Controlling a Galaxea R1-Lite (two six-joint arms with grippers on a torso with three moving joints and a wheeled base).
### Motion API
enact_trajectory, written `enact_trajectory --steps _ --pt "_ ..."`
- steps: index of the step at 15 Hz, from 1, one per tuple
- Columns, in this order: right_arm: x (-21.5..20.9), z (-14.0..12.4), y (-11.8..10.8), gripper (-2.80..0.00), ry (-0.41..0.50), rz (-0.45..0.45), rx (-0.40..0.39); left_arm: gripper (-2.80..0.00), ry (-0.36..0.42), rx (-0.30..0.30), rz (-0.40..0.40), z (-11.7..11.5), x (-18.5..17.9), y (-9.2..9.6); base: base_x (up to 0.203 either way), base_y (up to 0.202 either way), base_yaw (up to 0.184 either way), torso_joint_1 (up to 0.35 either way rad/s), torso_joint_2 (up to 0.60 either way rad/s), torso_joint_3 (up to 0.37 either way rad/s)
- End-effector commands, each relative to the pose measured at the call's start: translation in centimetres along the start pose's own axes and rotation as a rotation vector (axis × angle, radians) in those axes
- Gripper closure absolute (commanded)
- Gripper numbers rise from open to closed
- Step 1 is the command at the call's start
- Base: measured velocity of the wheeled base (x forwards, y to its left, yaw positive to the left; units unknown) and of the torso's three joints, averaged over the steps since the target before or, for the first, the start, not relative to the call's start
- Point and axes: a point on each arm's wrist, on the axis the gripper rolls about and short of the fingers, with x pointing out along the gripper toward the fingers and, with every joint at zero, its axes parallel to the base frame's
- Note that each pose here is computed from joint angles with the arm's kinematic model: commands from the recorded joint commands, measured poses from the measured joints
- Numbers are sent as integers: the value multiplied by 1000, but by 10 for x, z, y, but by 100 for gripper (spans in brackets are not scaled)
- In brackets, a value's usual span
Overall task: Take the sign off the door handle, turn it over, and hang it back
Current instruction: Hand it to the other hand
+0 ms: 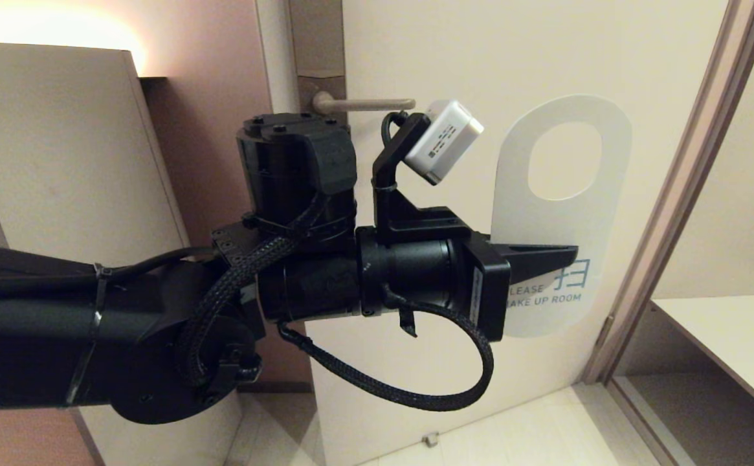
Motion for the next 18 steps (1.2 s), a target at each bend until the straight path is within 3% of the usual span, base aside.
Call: enact_trajectory --steps 1,2,8,13,18 --pt "12 1 -2 0 62 24 11 0 7 -5 -7 -4 3 0 0 0 0 0 0 0" --pt "12 1 -2 -280 62 27 11 0 7 -5 -13 -4 4 -1 0 0 0 0 0 0" --pt "20 0 -3 -280 94 69 24 0 20 -15 -15 -8 4 -3 0 0 0 0 0 0" --pt "45 14 -10 -280 79 80 24 0 41 -27 -5 -18 9 5 0 0 0 0 0 0" --pt "57 20 -9 -280 59 299 34 0 53 -38 15 -23 10 15 0 0 0 0 0 0"
